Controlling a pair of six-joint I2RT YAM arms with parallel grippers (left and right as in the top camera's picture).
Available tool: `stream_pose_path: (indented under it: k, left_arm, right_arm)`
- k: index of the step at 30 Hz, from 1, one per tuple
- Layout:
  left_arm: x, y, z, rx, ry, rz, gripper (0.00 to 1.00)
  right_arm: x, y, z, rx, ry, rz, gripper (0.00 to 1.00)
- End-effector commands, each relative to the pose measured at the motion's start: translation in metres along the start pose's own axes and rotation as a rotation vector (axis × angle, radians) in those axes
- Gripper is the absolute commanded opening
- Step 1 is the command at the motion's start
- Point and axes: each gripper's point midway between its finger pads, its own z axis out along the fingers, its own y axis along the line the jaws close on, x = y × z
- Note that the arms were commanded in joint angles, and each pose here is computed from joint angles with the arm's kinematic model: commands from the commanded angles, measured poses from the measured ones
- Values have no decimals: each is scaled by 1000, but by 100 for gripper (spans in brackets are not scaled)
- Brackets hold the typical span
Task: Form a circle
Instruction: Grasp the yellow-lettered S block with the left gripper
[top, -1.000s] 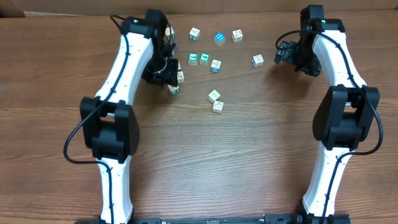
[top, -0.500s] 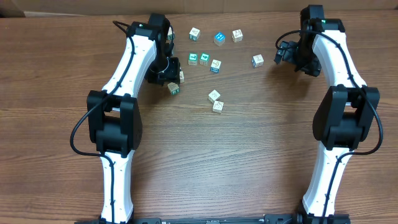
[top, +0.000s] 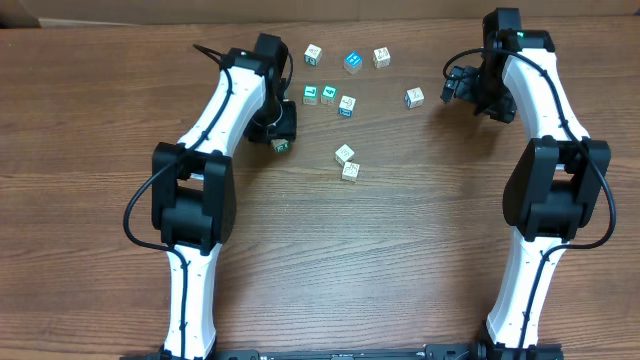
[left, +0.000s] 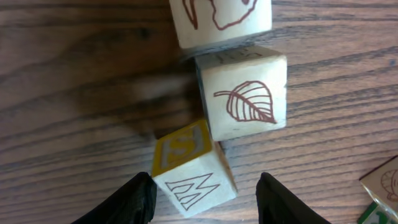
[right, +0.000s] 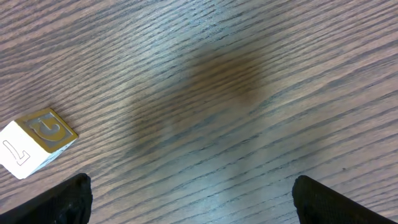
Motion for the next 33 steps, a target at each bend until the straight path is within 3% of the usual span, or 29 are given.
stream_pose_path:
  k: [1, 8, 16, 29, 33]
  left_arm:
    - [2, 1, 7, -22, 9, -12, 50]
    - [0, 6, 7, -53, -4, -33, 49]
    - [-2, 3, 7, -49, -15, -27, 40]
    - [-1, 0, 8, -48, -16, -29, 38]
    - [2, 1, 8, -52, -3, -29, 31]
  right_arm:
    - [-10, 3, -17, -15, -46, 5, 100]
    - [-10, 3, -17, -15, -46, 5, 100]
    - [-10, 3, -17, -15, -46, 5, 100]
    - [-10, 3, -17, -15, -46, 5, 100]
    - [-10, 3, -17, -15, -46, 5, 100]
